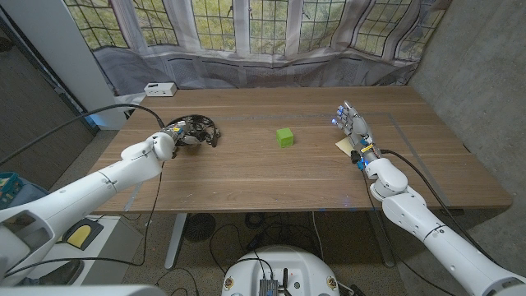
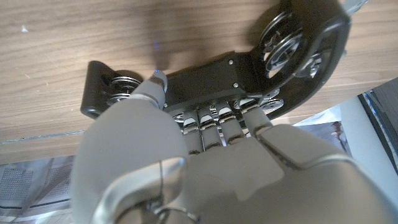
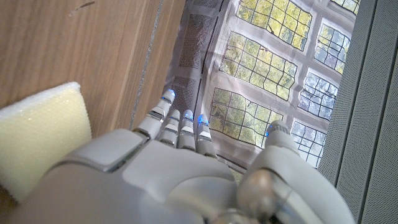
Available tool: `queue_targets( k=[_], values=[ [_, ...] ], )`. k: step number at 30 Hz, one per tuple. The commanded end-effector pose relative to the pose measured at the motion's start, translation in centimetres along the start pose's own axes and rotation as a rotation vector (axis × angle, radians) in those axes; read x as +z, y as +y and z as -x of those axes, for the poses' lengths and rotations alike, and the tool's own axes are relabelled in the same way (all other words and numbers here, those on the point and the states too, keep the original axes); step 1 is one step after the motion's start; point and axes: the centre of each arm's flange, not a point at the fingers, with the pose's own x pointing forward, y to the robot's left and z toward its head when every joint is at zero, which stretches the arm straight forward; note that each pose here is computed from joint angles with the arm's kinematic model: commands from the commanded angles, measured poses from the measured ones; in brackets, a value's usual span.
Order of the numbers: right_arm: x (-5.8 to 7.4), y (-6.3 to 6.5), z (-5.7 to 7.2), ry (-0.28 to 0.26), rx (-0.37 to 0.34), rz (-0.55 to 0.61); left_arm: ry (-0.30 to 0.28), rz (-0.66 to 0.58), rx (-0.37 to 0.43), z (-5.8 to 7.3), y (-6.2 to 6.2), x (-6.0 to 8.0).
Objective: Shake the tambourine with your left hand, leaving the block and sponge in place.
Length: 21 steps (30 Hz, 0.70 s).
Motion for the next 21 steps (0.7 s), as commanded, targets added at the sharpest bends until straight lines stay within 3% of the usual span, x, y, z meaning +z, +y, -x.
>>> queue_targets(
  k=[1,7,21],
  values=[
    [-0.2,0.2,0.2,0.006,0.004,-0.003,-0.011,-0.019,-0.002,0.4,0.0,0.2],
    [-0.3,0.3,0.2,0.009,0.0,-0.008,-0.021,-0.021,0.024,0.8,0.3,0.4],
    [-0.3,0.4,0.3,0.009,0.006,-0.005,-0.041,-0.054,0.089,2.5,2.4,1.3]
  ],
)
